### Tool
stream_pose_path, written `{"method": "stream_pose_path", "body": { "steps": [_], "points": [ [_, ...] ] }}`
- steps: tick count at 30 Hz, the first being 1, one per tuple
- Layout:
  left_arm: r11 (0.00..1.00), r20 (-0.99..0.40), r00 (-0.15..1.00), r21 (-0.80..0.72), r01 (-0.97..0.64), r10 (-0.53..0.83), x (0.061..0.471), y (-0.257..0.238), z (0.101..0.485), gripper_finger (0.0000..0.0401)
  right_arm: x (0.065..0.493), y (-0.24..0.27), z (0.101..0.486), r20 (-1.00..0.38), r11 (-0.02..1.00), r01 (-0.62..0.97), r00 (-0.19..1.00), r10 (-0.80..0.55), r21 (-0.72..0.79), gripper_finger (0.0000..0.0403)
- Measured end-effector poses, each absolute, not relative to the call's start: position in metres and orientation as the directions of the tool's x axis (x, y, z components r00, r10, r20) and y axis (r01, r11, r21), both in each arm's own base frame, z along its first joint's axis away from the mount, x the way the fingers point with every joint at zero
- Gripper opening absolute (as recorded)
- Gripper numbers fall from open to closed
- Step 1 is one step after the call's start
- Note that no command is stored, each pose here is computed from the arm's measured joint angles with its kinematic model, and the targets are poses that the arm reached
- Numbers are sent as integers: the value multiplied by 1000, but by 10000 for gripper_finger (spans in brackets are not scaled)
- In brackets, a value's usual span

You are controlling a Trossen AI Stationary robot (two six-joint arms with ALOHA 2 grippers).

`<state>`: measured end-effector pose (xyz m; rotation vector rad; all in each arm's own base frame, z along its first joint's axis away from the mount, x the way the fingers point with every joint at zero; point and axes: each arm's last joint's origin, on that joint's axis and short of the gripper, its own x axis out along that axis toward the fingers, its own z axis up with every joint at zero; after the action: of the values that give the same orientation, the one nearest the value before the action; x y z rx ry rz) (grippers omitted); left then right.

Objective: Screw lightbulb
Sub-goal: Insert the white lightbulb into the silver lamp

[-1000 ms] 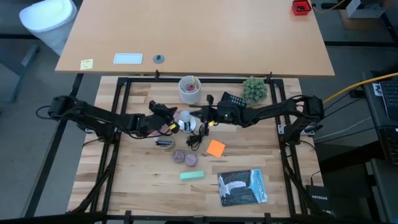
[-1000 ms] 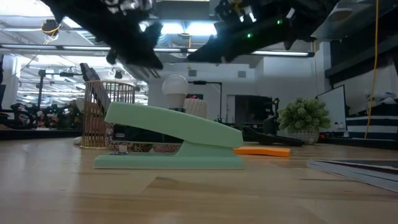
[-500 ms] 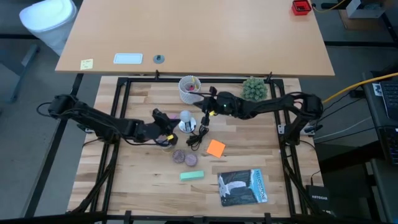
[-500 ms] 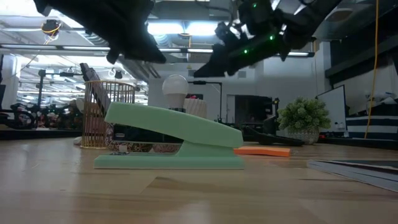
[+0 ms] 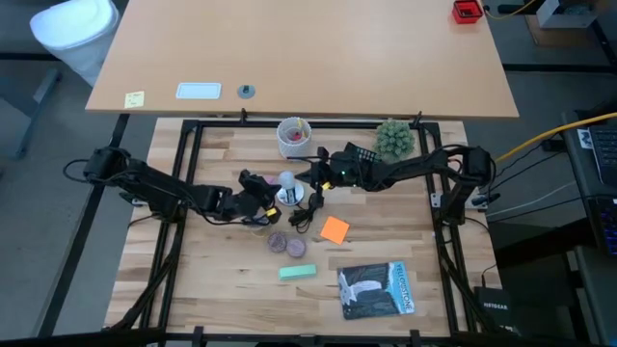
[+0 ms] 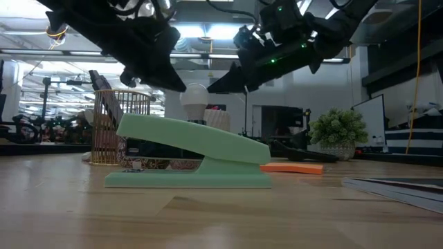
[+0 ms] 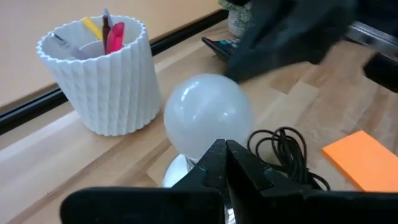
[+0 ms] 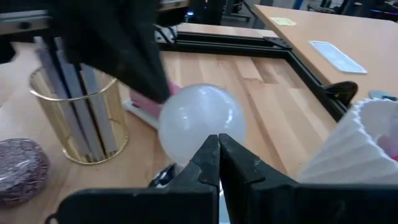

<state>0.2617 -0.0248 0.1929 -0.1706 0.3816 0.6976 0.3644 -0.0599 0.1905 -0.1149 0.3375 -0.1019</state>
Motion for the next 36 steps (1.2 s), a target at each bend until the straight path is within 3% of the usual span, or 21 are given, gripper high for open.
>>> {"method": "stream_pose_path", "body": {
  "steps": [17, 22, 31, 36],
  "points": [
    [694, -393, 629, 33, -720, 671, 262, 2, 193, 1, 370, -17, 194, -290, 991, -28, 957, -12, -133, 7],
    [696, -350, 640, 52, -716, 684, 262, 2, 201, 1, 370, -17, 203, -237, 985, 29, 969, -70, -171, 7],
    [744, -276, 718, -13, -668, 639, 257, -14, 221, 1, 356, -28, 238, -141, 905, 197, 953, -267, -378, 7],
    [768, -295, 742, -41, -640, 602, 257, -27, 216, 1, 354, -53, 230, -205, 924, 186, 943, -264, -334, 7]
  ]
}}
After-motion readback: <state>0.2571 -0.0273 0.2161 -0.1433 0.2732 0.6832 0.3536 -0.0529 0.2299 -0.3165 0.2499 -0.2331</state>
